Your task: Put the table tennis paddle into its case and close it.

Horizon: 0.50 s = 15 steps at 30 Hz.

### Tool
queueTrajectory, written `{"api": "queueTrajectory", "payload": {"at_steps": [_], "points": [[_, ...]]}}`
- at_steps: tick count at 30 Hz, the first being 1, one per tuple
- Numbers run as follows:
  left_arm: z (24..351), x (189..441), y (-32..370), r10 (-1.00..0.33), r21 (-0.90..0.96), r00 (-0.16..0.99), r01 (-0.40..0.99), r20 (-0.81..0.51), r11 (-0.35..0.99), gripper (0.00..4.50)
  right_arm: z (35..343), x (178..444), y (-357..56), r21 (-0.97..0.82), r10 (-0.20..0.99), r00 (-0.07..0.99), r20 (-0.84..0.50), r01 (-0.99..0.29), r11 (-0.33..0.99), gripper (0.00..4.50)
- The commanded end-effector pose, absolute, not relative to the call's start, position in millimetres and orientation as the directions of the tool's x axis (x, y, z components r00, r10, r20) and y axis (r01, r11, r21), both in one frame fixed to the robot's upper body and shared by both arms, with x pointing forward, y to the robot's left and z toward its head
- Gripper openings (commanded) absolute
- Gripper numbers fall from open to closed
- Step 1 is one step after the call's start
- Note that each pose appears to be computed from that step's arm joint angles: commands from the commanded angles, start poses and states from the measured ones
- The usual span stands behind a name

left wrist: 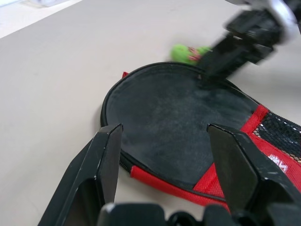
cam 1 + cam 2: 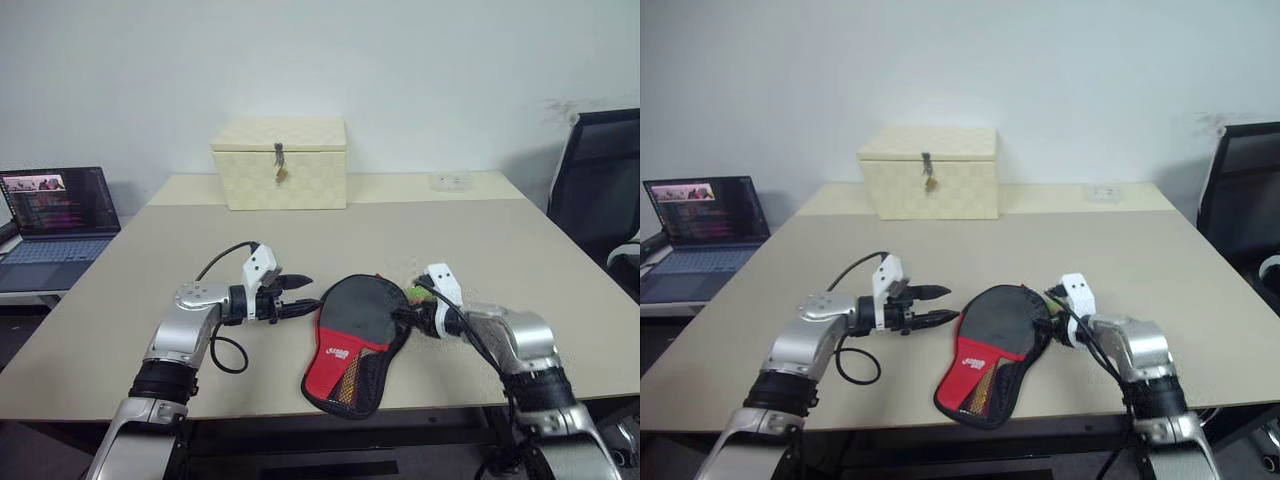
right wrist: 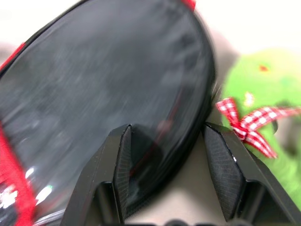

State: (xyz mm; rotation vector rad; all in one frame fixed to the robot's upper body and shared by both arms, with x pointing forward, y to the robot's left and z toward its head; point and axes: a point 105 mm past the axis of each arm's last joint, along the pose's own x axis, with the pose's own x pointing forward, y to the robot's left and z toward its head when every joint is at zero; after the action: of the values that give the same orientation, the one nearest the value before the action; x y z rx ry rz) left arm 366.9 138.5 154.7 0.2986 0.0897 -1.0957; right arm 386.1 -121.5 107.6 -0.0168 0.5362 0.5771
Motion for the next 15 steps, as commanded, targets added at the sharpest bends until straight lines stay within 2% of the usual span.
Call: {"api": "queueTrajectory", "payload": {"at_steps": [1, 10, 13, 15], "points": [[170.8, 365.9, 138.7, -0.865, 0.247, 0.465, 0.875, -0.188, 0.417, 3.10, 120.0, 396.9, -109.6, 0.085, 0.561, 0.698, -0.446, -0.591, 0.803, 2.43], [170.3, 364.3, 141.1, -0.858, 0.252, 0.477, 0.869, -0.191, 0.427, 3.10, 116.4, 401.4, -92.4, 0.053, 0.603, 0.659, -0.449, -0.654, 0.755, 2.43], [170.1, 364.3, 141.7, -0.857, 0.254, 0.479, 0.867, -0.191, 0.428, 3.10, 117.4, 402.8, -93.8, 0.051, 0.603, 0.669, -0.435, -0.650, 0.759, 1.88], [170.0, 364.5, 141.3, -0.857, 0.253, 0.478, 0.868, -0.192, 0.428, 3.10, 117.7, 404.3, -95.3, 0.050, 0.600, 0.675, -0.429, -0.646, 0.762, 1.30]]}}
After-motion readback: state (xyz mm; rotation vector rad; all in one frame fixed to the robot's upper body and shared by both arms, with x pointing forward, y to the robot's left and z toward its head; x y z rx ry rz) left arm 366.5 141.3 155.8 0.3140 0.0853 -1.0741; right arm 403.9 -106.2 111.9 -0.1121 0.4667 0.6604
